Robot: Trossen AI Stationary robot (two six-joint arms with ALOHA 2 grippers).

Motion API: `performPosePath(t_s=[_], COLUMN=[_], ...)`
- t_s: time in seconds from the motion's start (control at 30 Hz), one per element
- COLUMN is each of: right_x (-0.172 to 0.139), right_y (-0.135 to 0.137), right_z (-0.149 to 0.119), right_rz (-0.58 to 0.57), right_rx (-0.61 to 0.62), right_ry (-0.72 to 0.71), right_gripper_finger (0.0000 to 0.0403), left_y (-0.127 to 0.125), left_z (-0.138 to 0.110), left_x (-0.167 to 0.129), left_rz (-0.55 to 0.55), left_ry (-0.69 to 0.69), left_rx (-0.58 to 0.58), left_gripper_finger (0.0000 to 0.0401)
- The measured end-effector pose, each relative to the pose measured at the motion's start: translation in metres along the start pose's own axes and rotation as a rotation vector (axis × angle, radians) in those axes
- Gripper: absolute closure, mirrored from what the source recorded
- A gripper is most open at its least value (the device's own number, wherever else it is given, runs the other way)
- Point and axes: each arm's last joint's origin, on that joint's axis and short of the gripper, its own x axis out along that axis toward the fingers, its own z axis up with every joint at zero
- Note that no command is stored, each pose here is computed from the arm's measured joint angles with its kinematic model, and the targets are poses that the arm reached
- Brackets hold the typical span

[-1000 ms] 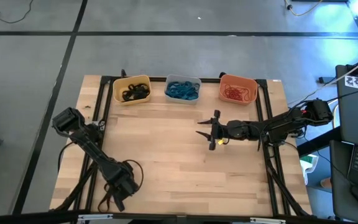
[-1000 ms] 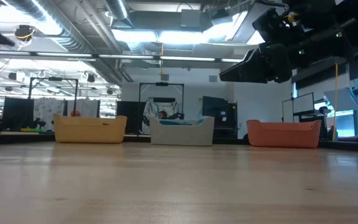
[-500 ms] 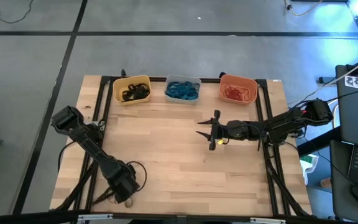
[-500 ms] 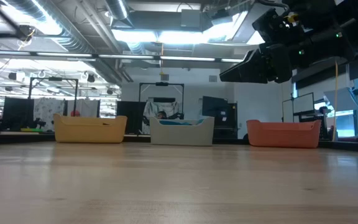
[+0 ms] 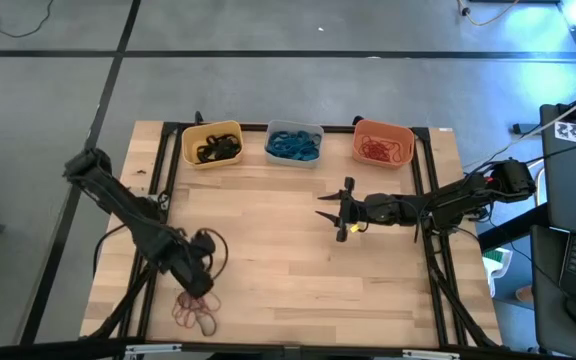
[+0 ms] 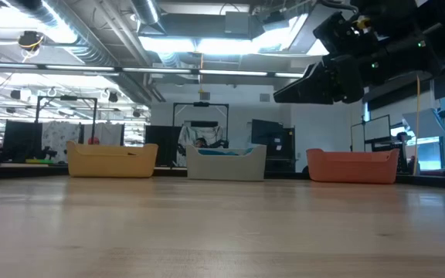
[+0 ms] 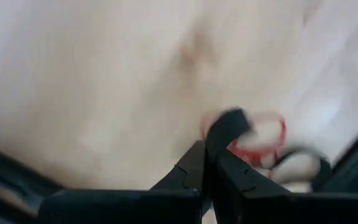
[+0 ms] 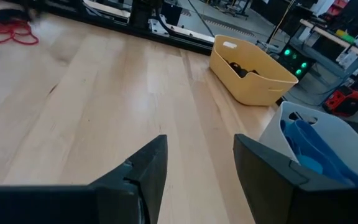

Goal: Sort rubber bands into baskets
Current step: Put the black rubber band into the yellow bin

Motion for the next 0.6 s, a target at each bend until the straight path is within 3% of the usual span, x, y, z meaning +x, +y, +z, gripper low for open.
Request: performPosePath(t_s=[0.33,0.6], right_x=[0.000,-0.001], right_y=[0.001,0.003], right_z=[-0.005,-0.011], right_rz=[0.012,0.029], right_rx=[0.047,0.125], right_ry=[0.051,0.112], right_gripper_finger=[0.0220,0.0220], left_y=[0.034,0.056], left_z=[0.032,0.064], left_x=[-0.032,-0.036], left_rz=[0.096,0.310], left_ry=[-0.441,-0.599], left_rx=[0.085,0.126], left_gripper_finger=[0.0389,0.0389])
